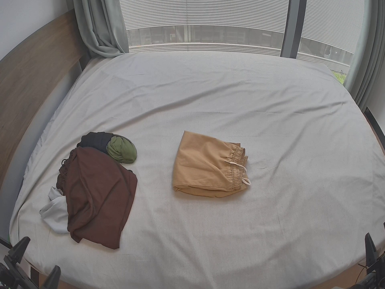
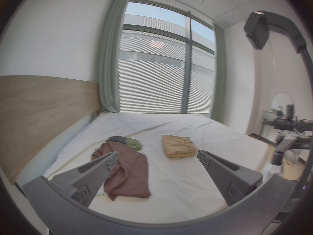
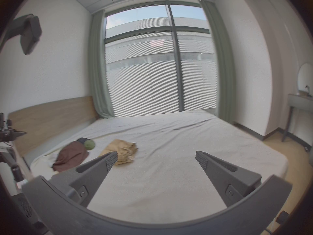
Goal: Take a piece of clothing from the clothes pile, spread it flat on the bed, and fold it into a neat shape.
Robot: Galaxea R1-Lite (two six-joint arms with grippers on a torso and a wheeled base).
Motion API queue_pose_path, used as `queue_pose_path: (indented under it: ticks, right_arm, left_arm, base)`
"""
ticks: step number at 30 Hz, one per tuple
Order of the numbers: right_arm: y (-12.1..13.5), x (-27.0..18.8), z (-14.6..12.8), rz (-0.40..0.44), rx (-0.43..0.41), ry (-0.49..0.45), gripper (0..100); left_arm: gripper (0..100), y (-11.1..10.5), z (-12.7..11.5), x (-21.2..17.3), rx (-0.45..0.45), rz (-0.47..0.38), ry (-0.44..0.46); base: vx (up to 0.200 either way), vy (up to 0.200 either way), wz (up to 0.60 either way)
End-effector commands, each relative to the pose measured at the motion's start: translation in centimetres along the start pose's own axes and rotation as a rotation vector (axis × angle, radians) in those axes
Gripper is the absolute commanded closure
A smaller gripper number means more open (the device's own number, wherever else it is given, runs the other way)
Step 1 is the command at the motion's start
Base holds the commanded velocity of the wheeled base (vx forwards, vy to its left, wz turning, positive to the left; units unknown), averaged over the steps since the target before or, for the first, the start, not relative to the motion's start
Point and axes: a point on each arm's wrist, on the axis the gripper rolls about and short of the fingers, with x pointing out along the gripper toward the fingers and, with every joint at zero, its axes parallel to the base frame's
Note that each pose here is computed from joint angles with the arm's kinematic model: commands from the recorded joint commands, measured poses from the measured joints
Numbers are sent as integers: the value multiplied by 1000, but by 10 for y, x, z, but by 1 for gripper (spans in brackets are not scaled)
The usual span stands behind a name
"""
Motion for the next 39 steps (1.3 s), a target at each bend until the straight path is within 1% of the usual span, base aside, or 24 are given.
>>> queue_pose_path:
  ticks: [1, 3, 4, 5, 6, 8, 12, 15, 16, 17, 19, 21, 24, 26, 27, 28, 31, 39]
  right_arm:
    - [-2, -1, -3, -68, -62, -1, 0]
    - [-2, -1, -3, -66, -76, -1, 0]
    - [-2, -1, -4, -59, -85, 4, 0]
    - [-2, -1, -4, -56, -87, 4, 0]
    - [-1, -1, -4, -45, -87, 0, 0]
    - [-1, -1, -4, -28, -87, -2, 0]
    - [-1, -1, -4, -22, -82, 1, 0]
    - [0, 0, -4, 28, -79, -9, 0]
    - [0, 0, -3, 28, -86, -15, 0]
    - [0, 0, -4, 9, -62, -8, 0]
    - [-1, 0, -5, -17, -42, -2, 0]
    - [-1, 0, -5, -14, -54, -2, 0]
    - [-1, 0, -6, -2, -105, 8, 0]
    - [-1, 0, -10, -9, -108, 60, 0]
    - [-1, 0, -10, -9, -108, 60, 0]
    - [-1, -1, -10, -11, -85, 73, 0]
    - [-1, 0, -10, -12, -91, 50, 0]
    - [-1, 0, -10, -13, -88, 51, 0]
  left_arm:
    - [0, 2, -12, -8, 30, 221, -32]
    - [0, 2, -12, -8, 34, 238, -31]
    - [0, 3, -18, -8, 55, 294, 28]
    - [0, 4, -20, -8, 50, 315, 46]
    - [0, 4, -20, -8, 33, 334, 43]
    - [0, 4, -19, -8, 27, 334, 31]
    - [0, 4, -19, -8, 41, 332, 33]
    - [0, 4, -19, -8, 51, 327, 35]
    - [0, 4, -19, -8, 50, 327, 35]
    - [0, 4, -19, -8, 48, 329, 34]
    - [0, 4, -19, -8, 48, 327, 34]
    - [0, 4, -19, -8, 47, 327, 34]
    - [0, 4, -19, -8, 47, 327, 34]
    - [0, 4, -19, -8, 47, 329, 34]
    - [0, 4, -19, -8, 47, 329, 34]
    - [0, 4, -18, -8, 46, 329, 32]
    - [0, 4, -18, -8, 44, 329, 32]
    - [0, 4, -19, -8, 35, 331, 32]
  base:
    - [0, 0, 0]
    - [0, 0, 0]
    - [0, 0, 0]
    - [0, 0, 0]
    - [0, 0, 0]
    - [0, 0, 0]
    - [0, 0, 0]
    - [0, 0, 0]
    - [0, 0, 0]
    - [0, 0, 0]
    - [0, 0, 0]
    - [0, 0, 0]
    - [0, 0, 0]
    - [0, 0, 0]
    - [0, 0, 0]
    - [0, 0, 0]
    - [0, 0, 0]
    - [0, 0, 0]
